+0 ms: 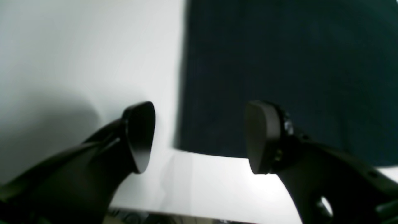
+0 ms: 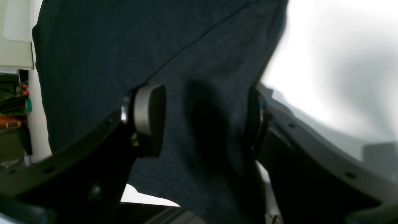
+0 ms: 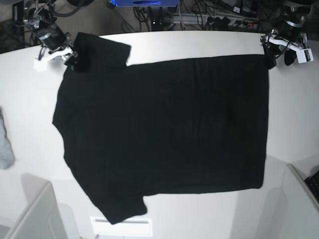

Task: Fold the T-shirt properly
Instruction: 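Close both grippers on the shirt's shoulder corners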

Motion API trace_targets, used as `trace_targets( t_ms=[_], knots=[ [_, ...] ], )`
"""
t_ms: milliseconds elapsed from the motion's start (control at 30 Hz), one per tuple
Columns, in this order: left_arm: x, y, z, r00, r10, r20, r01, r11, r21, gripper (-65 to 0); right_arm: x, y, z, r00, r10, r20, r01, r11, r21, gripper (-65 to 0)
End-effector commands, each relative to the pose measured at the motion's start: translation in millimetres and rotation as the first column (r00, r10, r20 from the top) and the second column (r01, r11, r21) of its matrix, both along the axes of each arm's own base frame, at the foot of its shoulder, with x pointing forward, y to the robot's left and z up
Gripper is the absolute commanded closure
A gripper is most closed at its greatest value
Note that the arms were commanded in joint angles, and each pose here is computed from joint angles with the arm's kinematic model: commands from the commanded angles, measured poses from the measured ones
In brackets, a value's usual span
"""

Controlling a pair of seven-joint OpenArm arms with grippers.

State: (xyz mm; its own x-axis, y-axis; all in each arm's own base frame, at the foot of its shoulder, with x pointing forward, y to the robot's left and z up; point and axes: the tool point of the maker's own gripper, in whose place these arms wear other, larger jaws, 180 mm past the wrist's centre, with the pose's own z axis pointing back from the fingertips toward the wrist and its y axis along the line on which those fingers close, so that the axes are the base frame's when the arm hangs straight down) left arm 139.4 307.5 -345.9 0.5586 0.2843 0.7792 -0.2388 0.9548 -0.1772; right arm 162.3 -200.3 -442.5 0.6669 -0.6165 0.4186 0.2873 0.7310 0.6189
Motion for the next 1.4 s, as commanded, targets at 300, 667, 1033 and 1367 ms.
trace_targets(
  t_ms=[300,667,1033,1367],
  knots=[
    [-12,15,-39,0.997,0.025,-0.075,-0.031,0.996,-0.087,-42.8,-29,5,-23,0.987,0.05,-0.152,-0.053,0.998,-0.019,0.0],
    [-2,5,-65,0.995,0.027,-0.101,-0.044,0.985,-0.166,-42.6,-29,4,-23,0.987,0.051,-0.152,-0.055,0.998,-0.02,0.0],
    [4,-10,-84,0.993,0.018,-0.121,-0.045,0.972,-0.23,-42.5,-30,2,-23,0.987,0.046,-0.156,-0.051,0.998,-0.024,0.0],
    [7,-9,-90,0.992,0.026,-0.126,-0.057,0.967,-0.247,0.0,-29,0,-23,0.988,0.043,-0.151,-0.047,0.999,-0.026,0.0]
  ],
)
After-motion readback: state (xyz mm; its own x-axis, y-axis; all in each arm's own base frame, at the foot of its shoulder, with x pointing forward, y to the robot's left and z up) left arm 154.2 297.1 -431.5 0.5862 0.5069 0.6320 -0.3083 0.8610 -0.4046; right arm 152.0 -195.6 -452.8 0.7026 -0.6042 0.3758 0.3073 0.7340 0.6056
